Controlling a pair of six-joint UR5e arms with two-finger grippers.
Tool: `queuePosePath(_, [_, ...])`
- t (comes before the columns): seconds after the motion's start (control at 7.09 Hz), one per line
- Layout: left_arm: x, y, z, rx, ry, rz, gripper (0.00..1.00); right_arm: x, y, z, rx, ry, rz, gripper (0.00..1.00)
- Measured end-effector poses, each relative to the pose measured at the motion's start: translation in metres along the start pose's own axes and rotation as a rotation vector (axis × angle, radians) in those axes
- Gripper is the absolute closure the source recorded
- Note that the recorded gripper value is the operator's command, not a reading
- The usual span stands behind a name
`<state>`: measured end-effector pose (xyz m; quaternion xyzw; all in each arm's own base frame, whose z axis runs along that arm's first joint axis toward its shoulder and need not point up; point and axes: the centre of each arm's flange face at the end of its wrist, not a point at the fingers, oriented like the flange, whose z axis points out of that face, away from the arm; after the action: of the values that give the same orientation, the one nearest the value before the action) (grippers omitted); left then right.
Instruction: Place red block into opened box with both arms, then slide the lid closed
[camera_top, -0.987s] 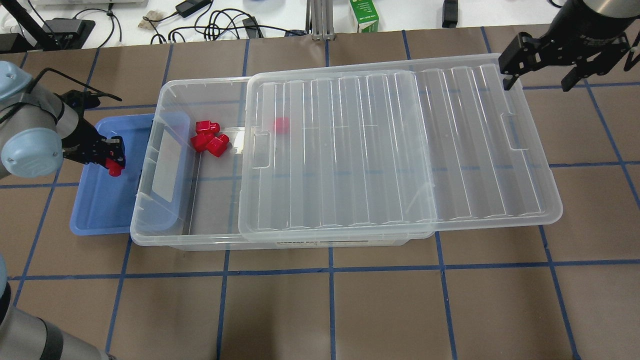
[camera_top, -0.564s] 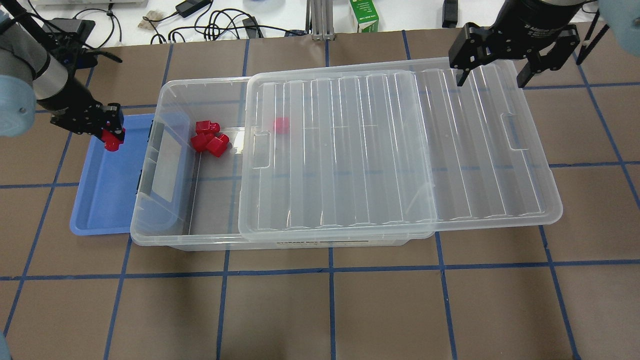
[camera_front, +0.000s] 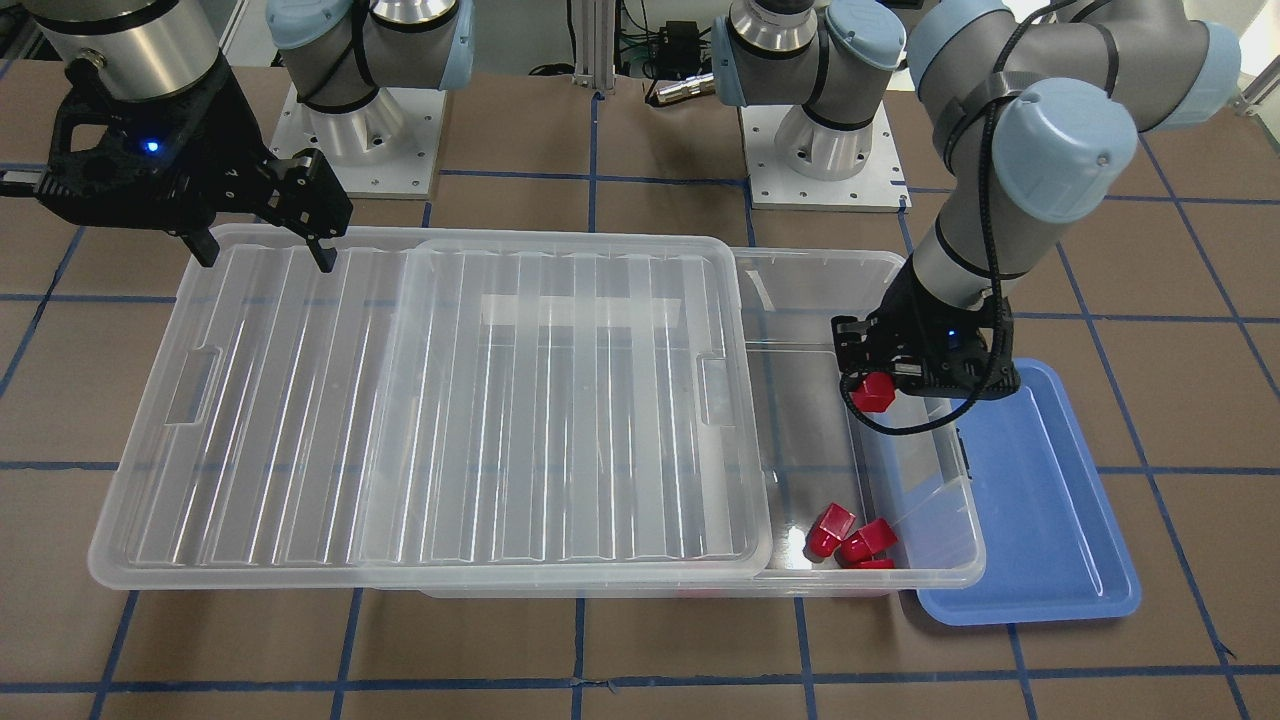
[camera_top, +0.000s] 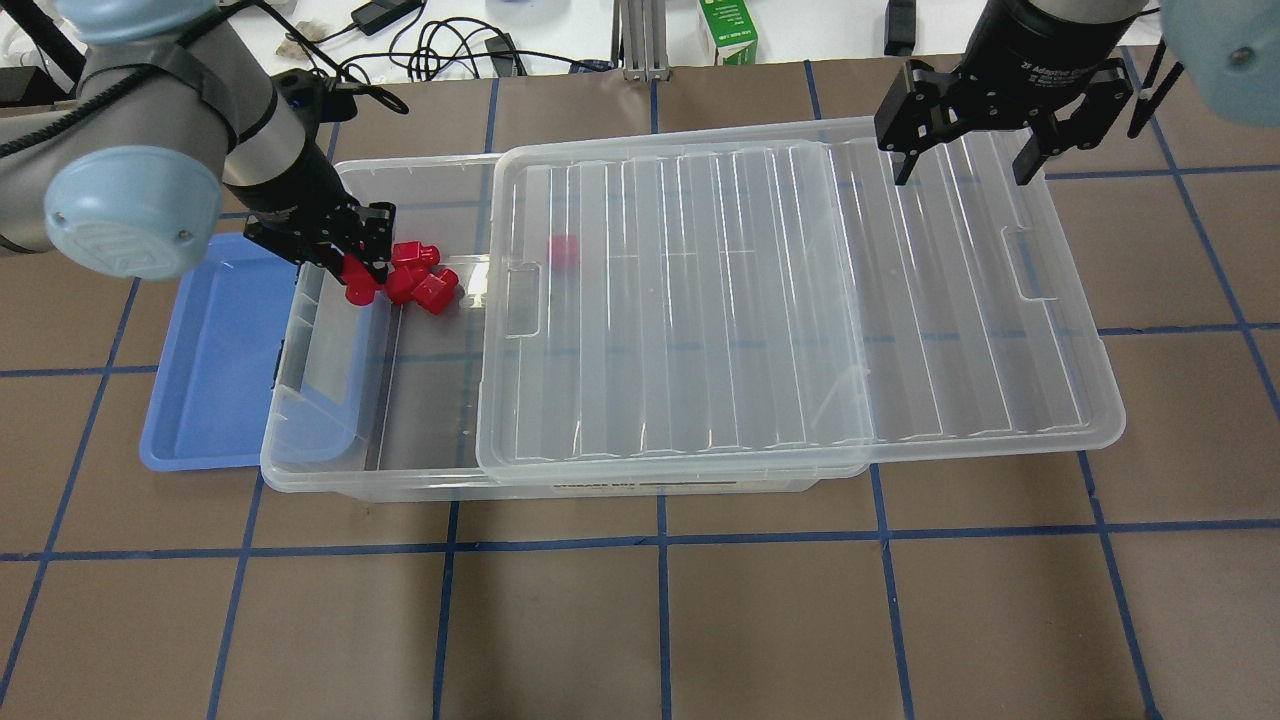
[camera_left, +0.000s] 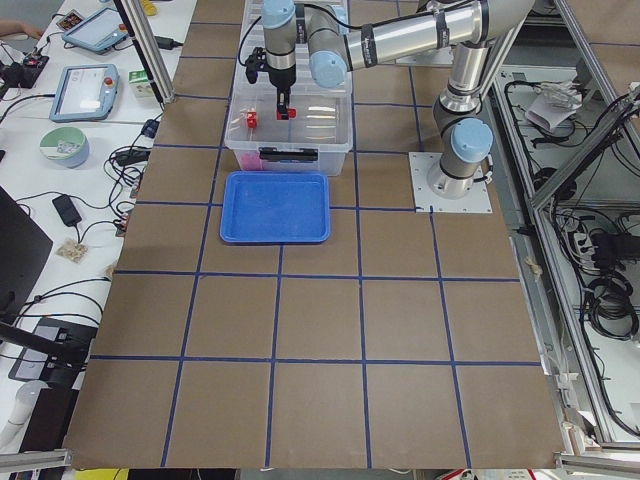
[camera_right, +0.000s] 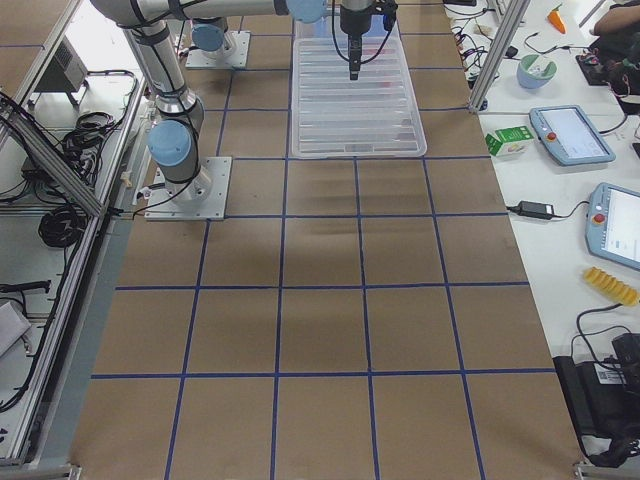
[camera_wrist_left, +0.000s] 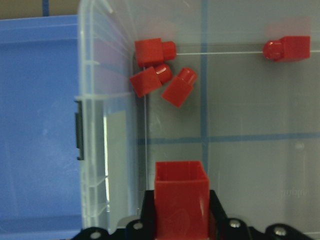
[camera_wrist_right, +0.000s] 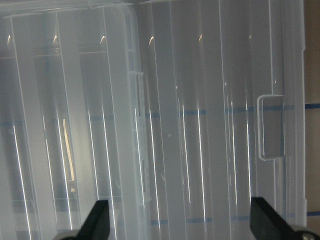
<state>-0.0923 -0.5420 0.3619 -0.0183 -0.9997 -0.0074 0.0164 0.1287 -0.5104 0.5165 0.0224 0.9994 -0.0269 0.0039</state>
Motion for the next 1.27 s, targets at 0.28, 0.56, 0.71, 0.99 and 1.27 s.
queuePosePath(0.28, [0.004, 0.009, 0.046, -0.030, 0.008, 0.002, 1.00, -0.001, 0.000, 0.001, -0.002, -0.001, -0.003, 0.00])
queuePosePath(0.56, [0.004, 0.019, 0.081, -0.055, 0.011, -0.008, 1.00, 0.000, 0.000, 0.002, -0.005, 0.002, -0.010, 0.00])
queuePosePath(0.71, [0.005, 0.020, 0.090, -0.061, 0.012, -0.010, 1.00, 0.000, -0.001, 0.002, -0.003, 0.003, -0.011, 0.00])
queuePosePath(0.99, [0.005, 0.019, 0.103, -0.080, 0.014, -0.010, 1.00, 0.015, -0.007, 0.006, -0.009, 0.009, -0.039, 0.00])
queuePosePath(1.27, [0.004, 0.017, 0.118, -0.109, 0.012, -0.011, 0.86, 0.076, -0.020, 0.009, -0.019, 0.014, -0.048, 0.00])
